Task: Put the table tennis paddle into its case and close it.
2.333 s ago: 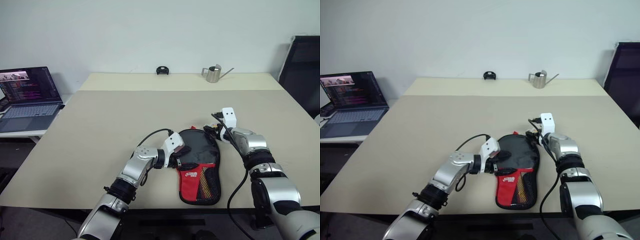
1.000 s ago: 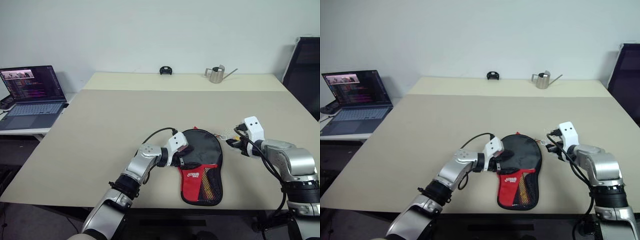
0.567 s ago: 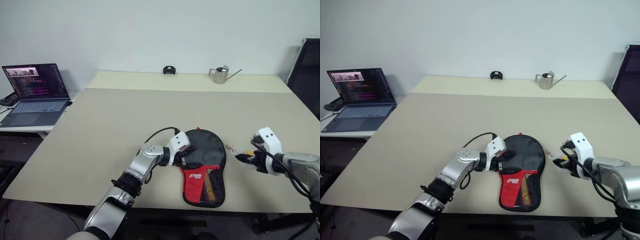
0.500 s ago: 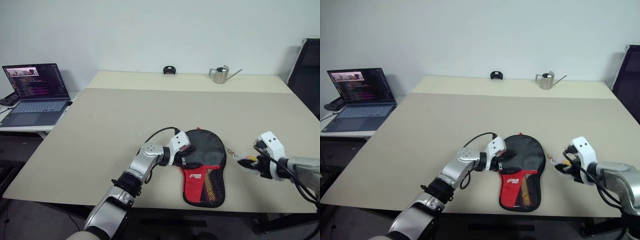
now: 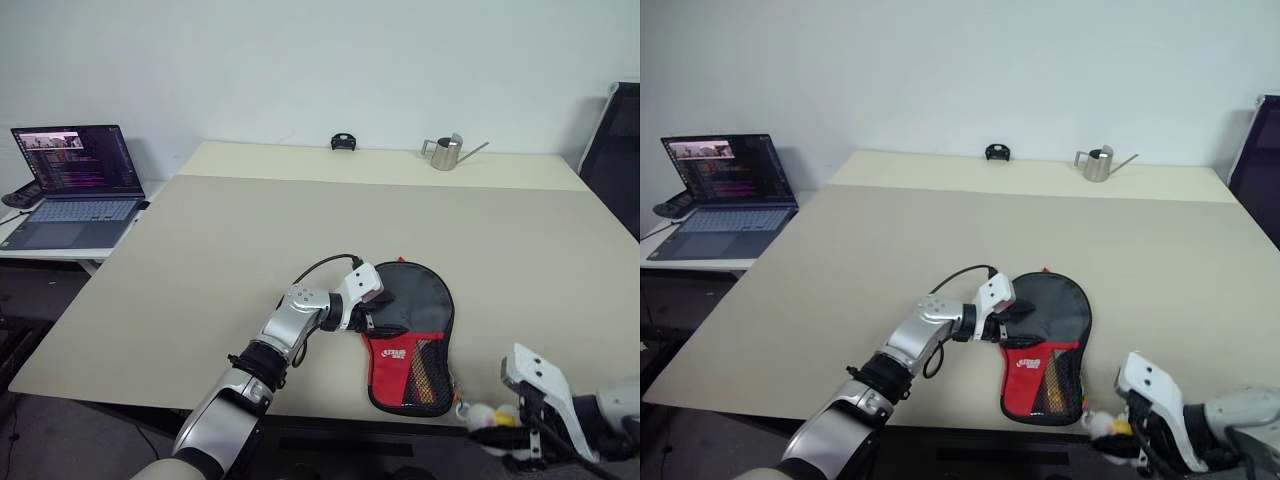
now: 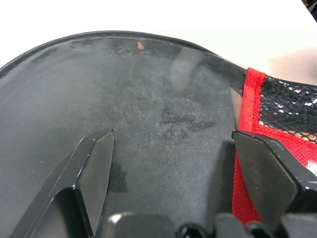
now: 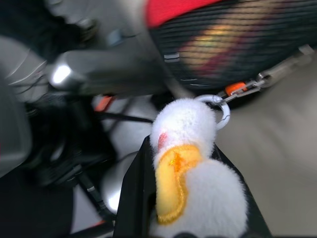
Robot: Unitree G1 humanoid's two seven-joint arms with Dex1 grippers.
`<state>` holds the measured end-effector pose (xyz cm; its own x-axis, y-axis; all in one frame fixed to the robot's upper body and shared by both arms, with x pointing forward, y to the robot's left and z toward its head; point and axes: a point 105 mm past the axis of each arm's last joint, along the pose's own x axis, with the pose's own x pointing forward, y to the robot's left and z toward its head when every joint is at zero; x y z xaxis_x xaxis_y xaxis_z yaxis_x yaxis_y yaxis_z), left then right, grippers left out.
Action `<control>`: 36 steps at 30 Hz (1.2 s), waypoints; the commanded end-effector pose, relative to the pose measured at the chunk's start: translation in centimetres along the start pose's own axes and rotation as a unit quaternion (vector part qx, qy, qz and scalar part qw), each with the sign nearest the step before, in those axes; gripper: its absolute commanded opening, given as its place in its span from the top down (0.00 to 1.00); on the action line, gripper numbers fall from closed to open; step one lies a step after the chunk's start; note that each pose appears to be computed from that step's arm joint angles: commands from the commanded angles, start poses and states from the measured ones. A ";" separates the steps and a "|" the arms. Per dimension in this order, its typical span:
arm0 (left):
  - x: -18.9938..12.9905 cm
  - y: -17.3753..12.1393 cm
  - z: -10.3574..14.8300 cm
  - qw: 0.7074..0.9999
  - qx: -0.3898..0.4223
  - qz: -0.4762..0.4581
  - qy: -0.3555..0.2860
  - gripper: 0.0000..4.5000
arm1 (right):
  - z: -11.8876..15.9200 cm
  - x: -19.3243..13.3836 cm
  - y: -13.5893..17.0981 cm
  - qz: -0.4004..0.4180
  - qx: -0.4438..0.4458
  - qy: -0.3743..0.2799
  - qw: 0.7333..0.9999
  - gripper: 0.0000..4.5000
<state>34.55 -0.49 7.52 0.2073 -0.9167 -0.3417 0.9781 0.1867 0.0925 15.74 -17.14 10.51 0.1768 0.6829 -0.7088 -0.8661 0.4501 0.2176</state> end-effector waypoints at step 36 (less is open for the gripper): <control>0.4 -0.6 -3.3 0.998 -0.037 -0.001 0.055 0.09 | 4.2 3.0 3.2 0.071 -0.080 -0.079 0.991 0.35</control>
<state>34.61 -0.76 7.50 0.2092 -0.9144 -0.3466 0.9776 0.1867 0.0975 14.95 -11.20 11.18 0.0804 0.8083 -0.5833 -0.9439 0.2498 0.2161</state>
